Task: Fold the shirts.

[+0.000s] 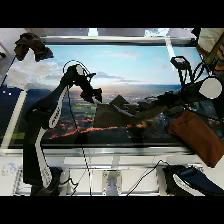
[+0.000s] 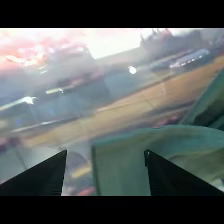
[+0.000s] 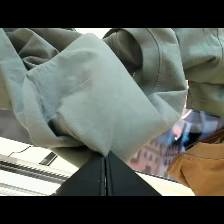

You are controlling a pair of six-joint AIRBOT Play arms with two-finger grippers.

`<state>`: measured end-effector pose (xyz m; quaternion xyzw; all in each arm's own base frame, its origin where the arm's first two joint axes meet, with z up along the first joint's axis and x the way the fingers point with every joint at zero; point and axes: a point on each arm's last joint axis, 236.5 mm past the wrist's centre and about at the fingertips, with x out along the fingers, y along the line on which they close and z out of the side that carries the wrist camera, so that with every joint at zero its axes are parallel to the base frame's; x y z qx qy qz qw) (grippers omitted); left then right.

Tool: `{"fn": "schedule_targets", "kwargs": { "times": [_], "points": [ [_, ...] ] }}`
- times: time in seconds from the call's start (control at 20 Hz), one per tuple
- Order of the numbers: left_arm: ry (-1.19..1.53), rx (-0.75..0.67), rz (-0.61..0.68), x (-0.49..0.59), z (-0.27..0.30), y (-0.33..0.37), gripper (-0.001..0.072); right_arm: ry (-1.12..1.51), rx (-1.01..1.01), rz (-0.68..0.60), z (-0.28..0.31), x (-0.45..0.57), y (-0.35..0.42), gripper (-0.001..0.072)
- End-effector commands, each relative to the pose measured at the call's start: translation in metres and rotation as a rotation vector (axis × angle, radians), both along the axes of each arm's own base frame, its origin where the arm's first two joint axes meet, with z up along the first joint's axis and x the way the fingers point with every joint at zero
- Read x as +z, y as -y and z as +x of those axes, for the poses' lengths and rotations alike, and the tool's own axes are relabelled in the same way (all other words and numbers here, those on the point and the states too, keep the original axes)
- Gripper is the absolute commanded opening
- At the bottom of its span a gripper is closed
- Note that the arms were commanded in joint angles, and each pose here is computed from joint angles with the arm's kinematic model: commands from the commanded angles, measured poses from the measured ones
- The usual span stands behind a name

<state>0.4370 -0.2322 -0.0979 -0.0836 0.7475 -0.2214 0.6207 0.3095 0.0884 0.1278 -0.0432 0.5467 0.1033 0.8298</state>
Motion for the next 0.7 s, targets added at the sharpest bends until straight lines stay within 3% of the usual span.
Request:
{"fn": "schedule_targets", "kwargs": {
  "times": [0.0,0.2,0.25,0.4,0.45,0.5,0.65],
  "points": [
    [-0.048,0.004,-0.066,-0.002,-0.007,0.015,0.0519,0.001,0.0,0.002,0.0,0.0,-0.001,0.0019],
    [-0.07,0.017,-0.115,0.003,-0.01,0.025,0.0505,0.002,0.0,0.003,0.0,0.0,-0.001,0.0019],
    [-0.079,0.015,-0.118,0.002,-0.011,0.025,0.0433,0.003,0.0,0.003,0.0,0.0,-0.001,0.0019],
    [-0.092,0.003,-0.125,0.003,-0.015,0.027,0.011,0.004,0.0,0.003,0.001,0.001,-0.001,0.0019],
    [-0.089,-0.004,-0.132,0.004,-0.015,0.028,0.0049,0.007,0.0,0.004,0.001,0.001,-0.001,0.0019],
    [-0.081,-0.018,-0.141,0.004,-0.015,0.029,0.0018,0.013,0.0,0.005,0.002,0.001,-0.001,0.0019],
    [-0.059,-0.041,-0.249,0.024,-0.012,0.047,0.0018,0.041,-0.004,-0.006,0.008,0.004,0.002,0.0019]
  ]
}}
